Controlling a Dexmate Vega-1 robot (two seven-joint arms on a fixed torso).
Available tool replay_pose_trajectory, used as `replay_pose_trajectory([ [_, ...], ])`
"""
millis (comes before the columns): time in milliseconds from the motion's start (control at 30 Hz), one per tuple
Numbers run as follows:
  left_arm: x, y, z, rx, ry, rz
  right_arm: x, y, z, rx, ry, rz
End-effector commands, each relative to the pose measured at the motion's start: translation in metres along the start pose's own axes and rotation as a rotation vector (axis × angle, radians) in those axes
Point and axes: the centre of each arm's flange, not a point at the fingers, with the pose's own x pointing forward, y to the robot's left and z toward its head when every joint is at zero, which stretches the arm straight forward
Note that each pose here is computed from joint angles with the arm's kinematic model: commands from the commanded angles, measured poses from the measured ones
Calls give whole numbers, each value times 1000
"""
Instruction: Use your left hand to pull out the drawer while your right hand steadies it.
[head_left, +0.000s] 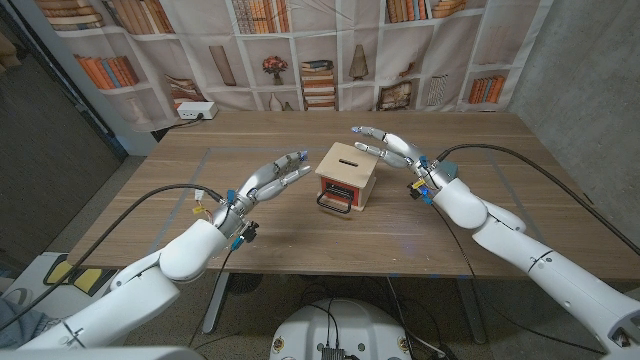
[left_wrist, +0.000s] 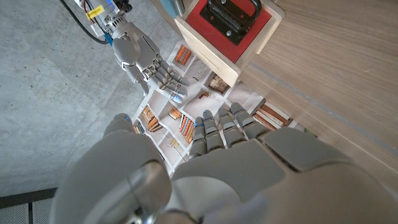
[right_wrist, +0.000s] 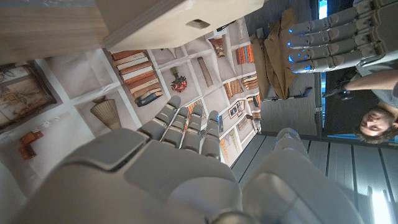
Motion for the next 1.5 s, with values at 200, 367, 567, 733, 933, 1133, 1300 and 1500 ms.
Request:
replay_pose_trajectory([
  [200,-6,-1,25,282,-24,-24,27,15,-6,-218,-27,81],
  [367,-3,0,32,353,-30,-32,29,19,-10,-276,0,106],
  [567,1,5,33,373,-26,-37,27,25,-17,-330,31,145],
  [733,5,8,31,372,-19,-38,26,28,-19,-352,47,183],
  [933,9,11,31,389,-18,-49,26,33,-21,-348,52,210],
  [1133,13,12,32,401,-17,-59,22,36,-20,-347,33,194],
  [1300,16,13,32,406,-20,-68,21,40,-21,-367,47,219],
  [1500,19,13,30,404,-15,-76,20,44,-27,-374,89,262],
])
